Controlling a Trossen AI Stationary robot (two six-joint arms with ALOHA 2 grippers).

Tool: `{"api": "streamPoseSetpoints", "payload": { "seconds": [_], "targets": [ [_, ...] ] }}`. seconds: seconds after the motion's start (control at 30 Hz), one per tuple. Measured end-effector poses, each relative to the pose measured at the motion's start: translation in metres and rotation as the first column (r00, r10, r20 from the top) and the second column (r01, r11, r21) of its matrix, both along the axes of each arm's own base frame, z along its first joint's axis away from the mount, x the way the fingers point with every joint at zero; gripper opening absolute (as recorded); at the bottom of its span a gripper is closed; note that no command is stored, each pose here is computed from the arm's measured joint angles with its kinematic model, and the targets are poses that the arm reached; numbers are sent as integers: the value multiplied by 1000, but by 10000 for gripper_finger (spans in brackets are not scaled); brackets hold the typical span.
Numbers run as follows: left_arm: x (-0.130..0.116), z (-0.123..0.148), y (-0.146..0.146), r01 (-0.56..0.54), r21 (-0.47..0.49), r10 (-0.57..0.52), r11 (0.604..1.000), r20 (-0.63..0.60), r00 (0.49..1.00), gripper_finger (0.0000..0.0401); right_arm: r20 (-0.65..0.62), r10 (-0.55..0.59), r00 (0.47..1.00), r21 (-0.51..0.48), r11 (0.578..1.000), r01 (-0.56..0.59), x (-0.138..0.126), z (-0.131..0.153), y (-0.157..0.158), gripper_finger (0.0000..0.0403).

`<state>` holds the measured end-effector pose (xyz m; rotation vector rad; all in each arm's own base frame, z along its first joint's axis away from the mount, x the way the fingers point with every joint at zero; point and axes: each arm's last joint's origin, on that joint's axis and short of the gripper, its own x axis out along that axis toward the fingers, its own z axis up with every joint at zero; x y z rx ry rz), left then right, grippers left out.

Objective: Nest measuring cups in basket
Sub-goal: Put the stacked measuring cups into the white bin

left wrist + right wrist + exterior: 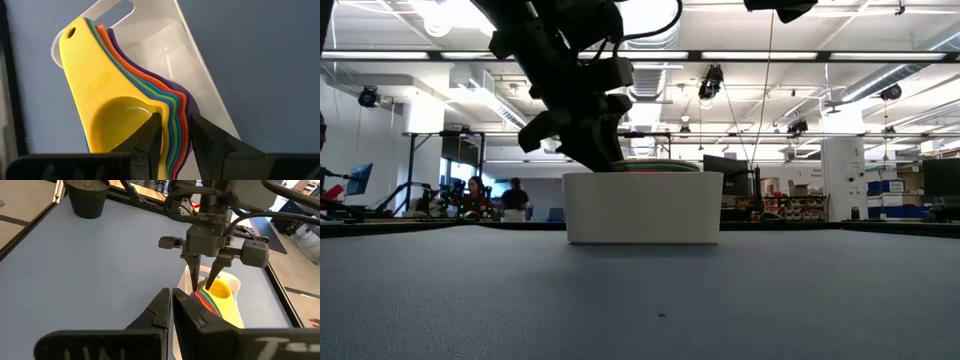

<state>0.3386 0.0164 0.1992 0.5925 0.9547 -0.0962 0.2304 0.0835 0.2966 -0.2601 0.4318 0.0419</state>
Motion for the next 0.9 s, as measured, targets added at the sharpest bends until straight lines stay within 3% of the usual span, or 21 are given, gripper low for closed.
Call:
{"api": "streamPoseSetpoints", "payload": {
  "seconds": [0.13,0.9],
  "targets": [
    [0,0,3,7,-60,-7,998,5,1000,74,0,0,1000,0,1000,0,0,0,0,9],
    [2,-4,7,-3,-64,3,998,3,1000,74,-1,-1,1000,1,1000,1,0,0,0,9]
  ]
}}
